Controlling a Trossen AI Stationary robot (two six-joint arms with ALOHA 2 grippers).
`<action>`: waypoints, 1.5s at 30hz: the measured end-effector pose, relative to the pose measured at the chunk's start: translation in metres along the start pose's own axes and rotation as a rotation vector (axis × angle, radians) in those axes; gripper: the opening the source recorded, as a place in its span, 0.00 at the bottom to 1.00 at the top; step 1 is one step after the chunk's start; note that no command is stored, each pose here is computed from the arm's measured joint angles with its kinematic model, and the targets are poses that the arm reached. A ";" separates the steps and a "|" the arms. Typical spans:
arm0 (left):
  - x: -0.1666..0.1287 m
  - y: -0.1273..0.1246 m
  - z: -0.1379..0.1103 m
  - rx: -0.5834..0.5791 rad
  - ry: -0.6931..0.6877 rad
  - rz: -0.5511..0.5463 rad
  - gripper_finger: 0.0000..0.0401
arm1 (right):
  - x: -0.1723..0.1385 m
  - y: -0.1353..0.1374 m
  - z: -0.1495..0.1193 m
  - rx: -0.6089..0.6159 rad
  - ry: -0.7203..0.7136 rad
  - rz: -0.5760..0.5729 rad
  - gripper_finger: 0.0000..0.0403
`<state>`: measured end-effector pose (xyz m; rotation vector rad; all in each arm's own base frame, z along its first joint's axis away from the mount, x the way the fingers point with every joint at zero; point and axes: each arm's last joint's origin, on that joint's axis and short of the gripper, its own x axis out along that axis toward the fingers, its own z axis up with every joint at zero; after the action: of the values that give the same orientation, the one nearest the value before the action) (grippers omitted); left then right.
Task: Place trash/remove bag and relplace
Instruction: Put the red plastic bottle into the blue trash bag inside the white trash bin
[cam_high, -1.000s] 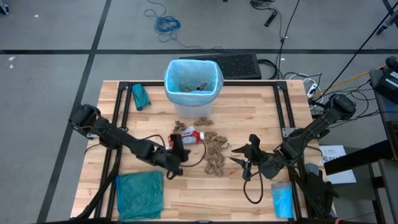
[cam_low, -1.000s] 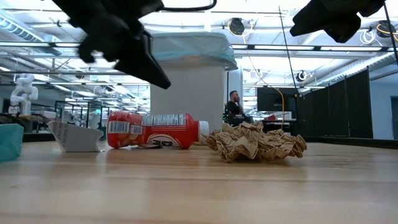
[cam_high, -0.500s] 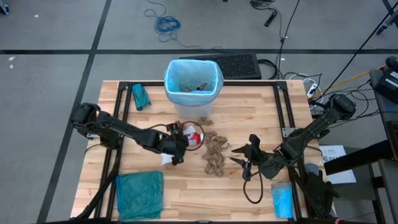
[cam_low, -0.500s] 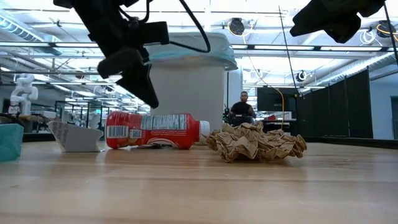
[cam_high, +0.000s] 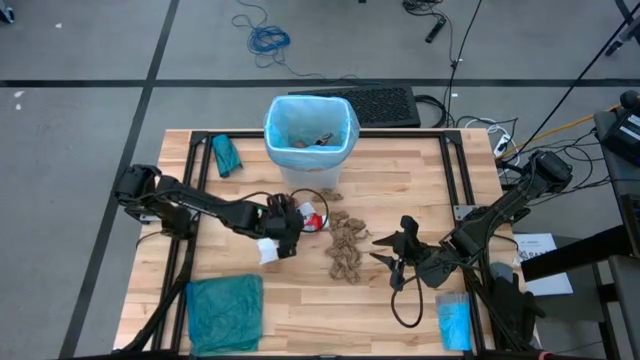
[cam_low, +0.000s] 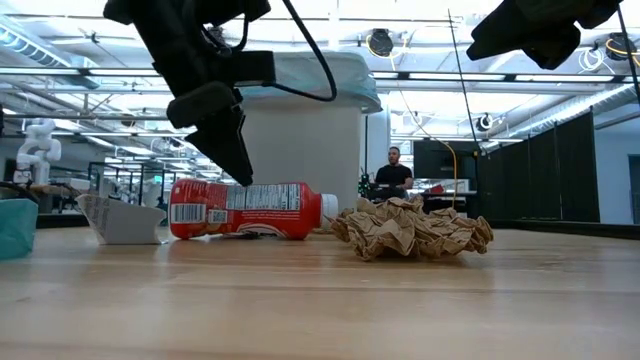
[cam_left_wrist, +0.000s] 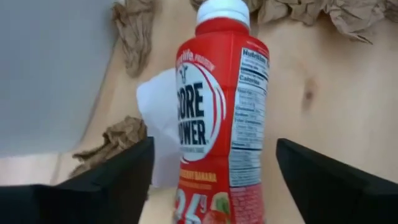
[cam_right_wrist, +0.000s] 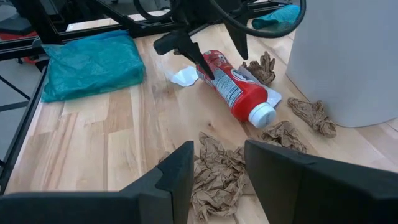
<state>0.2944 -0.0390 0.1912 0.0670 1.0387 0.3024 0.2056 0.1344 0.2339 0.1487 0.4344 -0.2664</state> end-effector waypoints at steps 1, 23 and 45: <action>0.001 0.002 -0.001 -0.011 0.011 -0.002 0.86 | 0.000 0.000 0.000 0.000 0.000 0.000 0.33; 0.051 -0.013 -0.014 0.025 0.152 -0.039 0.87 | 0.000 0.000 0.000 0.005 -0.001 0.001 0.33; -0.003 -0.017 0.002 -0.029 -0.042 -0.014 0.47 | 0.000 0.000 0.000 0.013 0.001 0.004 0.33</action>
<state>0.2984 -0.0558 0.1918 0.0402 0.9922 0.3019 0.2057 0.1346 0.2340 0.1626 0.4334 -0.2651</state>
